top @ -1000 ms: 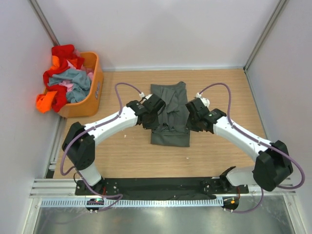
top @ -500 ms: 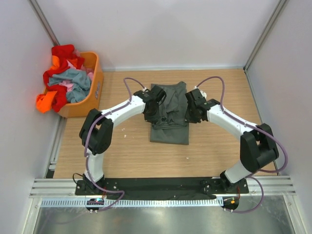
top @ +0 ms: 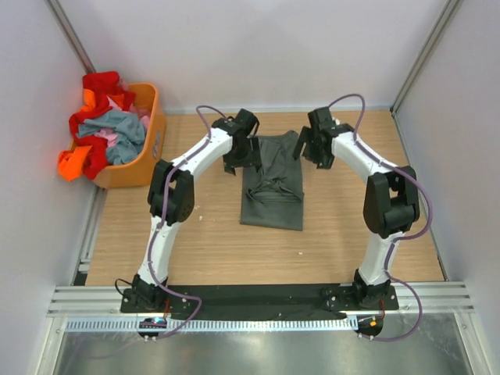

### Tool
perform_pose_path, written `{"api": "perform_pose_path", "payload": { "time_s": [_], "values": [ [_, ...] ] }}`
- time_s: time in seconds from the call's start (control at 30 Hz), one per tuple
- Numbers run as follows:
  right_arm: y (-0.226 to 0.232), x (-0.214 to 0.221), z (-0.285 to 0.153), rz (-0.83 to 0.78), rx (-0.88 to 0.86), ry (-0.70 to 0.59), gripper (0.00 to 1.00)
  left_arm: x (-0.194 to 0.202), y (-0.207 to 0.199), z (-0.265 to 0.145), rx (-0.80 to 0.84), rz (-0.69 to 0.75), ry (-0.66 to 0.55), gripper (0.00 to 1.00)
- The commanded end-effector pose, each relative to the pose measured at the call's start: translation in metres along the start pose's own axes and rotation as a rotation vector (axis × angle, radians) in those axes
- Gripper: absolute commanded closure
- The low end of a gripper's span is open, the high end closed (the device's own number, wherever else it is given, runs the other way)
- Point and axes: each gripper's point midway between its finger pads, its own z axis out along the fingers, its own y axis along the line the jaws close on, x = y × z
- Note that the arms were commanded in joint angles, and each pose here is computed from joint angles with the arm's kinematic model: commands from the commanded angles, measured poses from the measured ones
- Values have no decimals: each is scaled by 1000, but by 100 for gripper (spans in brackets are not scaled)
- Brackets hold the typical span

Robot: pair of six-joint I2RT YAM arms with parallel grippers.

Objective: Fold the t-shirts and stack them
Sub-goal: Fold the tshirt

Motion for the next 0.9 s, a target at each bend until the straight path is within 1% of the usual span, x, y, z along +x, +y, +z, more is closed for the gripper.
{"api": "perform_pose_path", "payload": {
  "time_s": [0.0, 0.03, 0.07, 0.1, 0.13, 0.17, 0.2, 0.23, 0.27, 0.3, 0.33, 0.37, 0.4, 0.43, 0.47, 0.5, 0.57, 0.6, 0.67, 0.87],
  "values": [
    [6, -77, -65, 7, -50, -178, 16, -36, 3, -66, 49, -35, -88, 21],
    [6, -86, -79, -7, -48, -215, 16, -41, 5, -78, 44, -41, -118, 21],
    [4, -86, -89, -12, -49, -225, 16, -44, 7, -87, 42, -38, -138, 22],
    [3, -84, -97, -18, -59, -230, 16, -36, 12, -89, 32, -33, -128, 23],
    [7, -82, -116, -23, -113, -247, 16, -42, 6, -111, 74, -29, -188, 25],
    [1, -64, -110, -28, -121, -217, 17, -36, 5, -116, 91, -21, -194, 30],
    [1, -53, -110, -31, -146, -203, 21, -18, 14, -107, 75, -7, -162, 32],
    [2, -44, -122, -32, -194, -210, 22, -18, 4, -122, 129, 5, -218, 35],
    [-2, -11, -106, -41, -225, -125, 26, -9, 1, -123, 150, 17, -215, 42],
    [-3, 3, -103, -44, -244, -100, 29, 12, 9, -108, 130, 30, -174, 43],
    [-3, 17, -100, -53, -261, -78, 32, 17, 5, -106, 147, 37, -182, 44],
    [-8, 43, -92, -65, -272, -26, 38, 28, 0, -108, 160, 52, -179, 49],
    [-10, 54, -88, -66, -273, -4, 49, 47, 3, -95, 157, 59, -133, 52],
    [-11, 66, -85, -75, -276, 16, 53, 54, -6, -92, 177, 64, -135, 54],
    [-16, 81, -77, -79, -271, 43, 57, 61, -8, -87, 179, 66, -126, 60],
    [-17, 88, -73, -83, -271, 58, 61, 72, -12, -77, 197, 75, -97, 61],
    [-21, 98, -67, -90, -257, 85, 64, 85, -21, -70, 197, 95, -76, 65],
    [-21, 101, -62, -96, -250, 98, 64, 90, -24, -60, 185, 106, -58, 65],
    [-22, 100, -59, -109, -236, 101, 64, 97, -32, -52, 178, 131, -45, 64],
    [-22, 95, -54, -131, -207, 104, 63, 94, -36, -32, 119, 129, -53, 63]
  ]
}}
